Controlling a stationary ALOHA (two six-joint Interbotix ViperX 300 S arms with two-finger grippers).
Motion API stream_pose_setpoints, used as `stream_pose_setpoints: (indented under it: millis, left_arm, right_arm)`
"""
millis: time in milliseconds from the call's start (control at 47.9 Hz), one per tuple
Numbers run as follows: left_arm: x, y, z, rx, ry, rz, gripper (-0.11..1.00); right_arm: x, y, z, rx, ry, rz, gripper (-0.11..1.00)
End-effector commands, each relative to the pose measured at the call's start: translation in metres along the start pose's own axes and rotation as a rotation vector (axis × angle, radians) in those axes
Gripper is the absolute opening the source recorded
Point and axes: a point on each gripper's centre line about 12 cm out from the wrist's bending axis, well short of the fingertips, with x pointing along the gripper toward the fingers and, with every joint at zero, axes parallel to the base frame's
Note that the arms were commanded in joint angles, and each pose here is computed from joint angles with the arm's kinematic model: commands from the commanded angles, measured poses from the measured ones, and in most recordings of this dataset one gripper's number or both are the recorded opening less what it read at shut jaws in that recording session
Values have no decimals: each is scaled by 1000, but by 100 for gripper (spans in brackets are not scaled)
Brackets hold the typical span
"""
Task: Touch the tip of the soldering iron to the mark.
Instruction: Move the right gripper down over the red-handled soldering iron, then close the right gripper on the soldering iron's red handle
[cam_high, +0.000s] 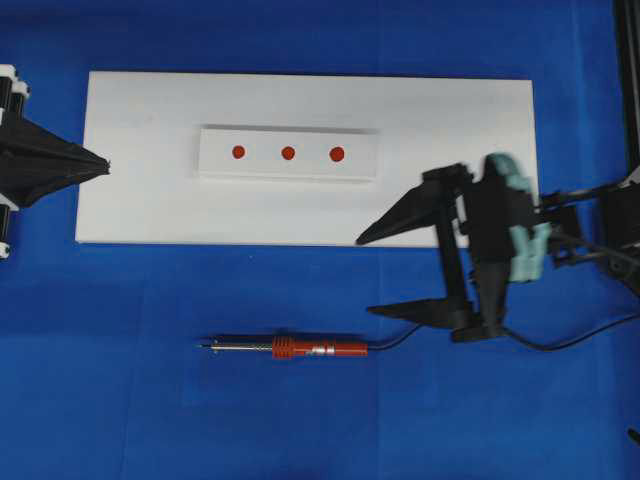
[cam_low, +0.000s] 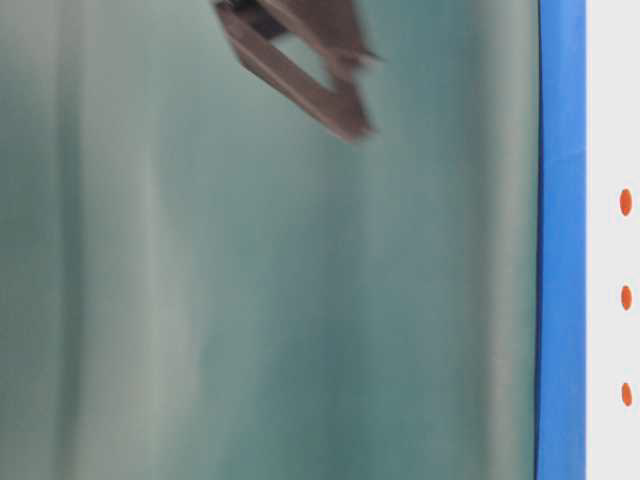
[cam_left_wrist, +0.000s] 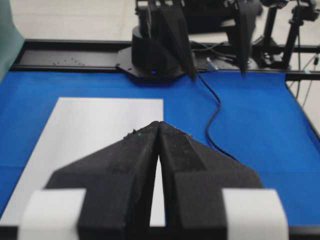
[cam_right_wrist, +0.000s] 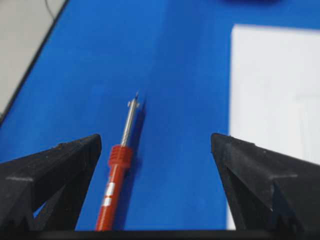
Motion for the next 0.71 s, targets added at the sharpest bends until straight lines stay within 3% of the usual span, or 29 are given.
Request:
stream_pose_setpoints:
  millis: [0, 292, 689]
  left_arm:
    - [1, 0, 4, 1, -14, -2, 0]
    - [0, 0, 2, 7, -12, -2, 0]
    - [-1, 0, 0, 7, -11, -2, 0]
  right_arm:
    - [17, 6, 2, 24, -11, 10, 87]
    - [67, 12, -37, 109, 49, -8, 86]
    - [111, 16, -84, 192, 135, -57, 86]
